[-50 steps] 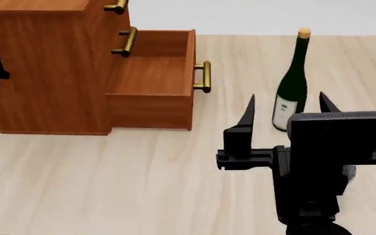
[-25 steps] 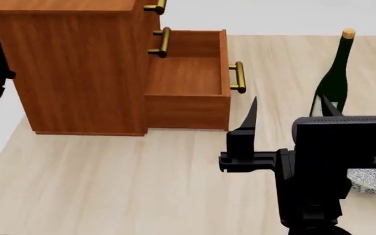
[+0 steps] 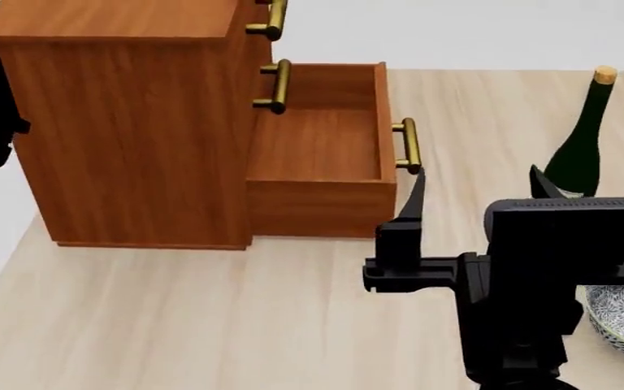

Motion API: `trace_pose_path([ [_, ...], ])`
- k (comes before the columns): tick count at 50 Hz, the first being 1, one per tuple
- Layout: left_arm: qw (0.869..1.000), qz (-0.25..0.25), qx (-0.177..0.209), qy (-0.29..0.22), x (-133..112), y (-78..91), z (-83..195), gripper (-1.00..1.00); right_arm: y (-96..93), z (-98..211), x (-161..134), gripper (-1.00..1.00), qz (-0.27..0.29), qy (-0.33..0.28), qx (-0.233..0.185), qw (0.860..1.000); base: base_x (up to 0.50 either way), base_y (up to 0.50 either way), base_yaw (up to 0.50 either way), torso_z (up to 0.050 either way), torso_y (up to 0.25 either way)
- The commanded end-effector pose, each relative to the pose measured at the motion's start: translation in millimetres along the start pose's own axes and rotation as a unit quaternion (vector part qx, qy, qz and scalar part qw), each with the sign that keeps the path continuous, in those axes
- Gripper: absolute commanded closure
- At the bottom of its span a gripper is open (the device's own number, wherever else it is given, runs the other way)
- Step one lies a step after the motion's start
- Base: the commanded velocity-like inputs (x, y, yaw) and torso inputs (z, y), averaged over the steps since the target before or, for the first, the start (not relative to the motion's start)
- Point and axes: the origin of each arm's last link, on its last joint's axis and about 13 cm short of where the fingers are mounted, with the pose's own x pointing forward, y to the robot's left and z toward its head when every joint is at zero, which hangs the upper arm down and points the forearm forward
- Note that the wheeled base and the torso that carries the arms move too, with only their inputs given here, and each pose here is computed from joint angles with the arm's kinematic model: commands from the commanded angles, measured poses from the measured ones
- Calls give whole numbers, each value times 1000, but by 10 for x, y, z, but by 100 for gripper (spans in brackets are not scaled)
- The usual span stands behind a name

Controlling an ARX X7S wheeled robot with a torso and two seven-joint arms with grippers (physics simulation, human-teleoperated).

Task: Close the bottom drawer of the cabinet and open the top drawer.

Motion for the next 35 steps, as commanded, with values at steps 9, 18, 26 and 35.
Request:
trace_pose_path([
  [9, 1000, -2, -4, -2, -8, 2, 20, -100, -15, 5, -22, -100, -2, -1, 7, 1000, 259, 80, 0, 0, 0],
  [18, 1000, -5, -6, -2, -10, -9, 18, -100, -25, 6, -30, -100, -4, -1, 9, 1000, 260, 80, 0, 0, 0],
  [26, 1000, -7, -9, -3, -9, -11, 21, -100, -27, 4, -24, -100, -4, -1, 10, 1000, 260, 81, 0, 0, 0],
  [35, 1000, -8, -9, -3, -4, -10, 9, -100, -27, 6, -19, -100, -4, -1, 11, 1000, 258, 80, 0, 0, 0],
])
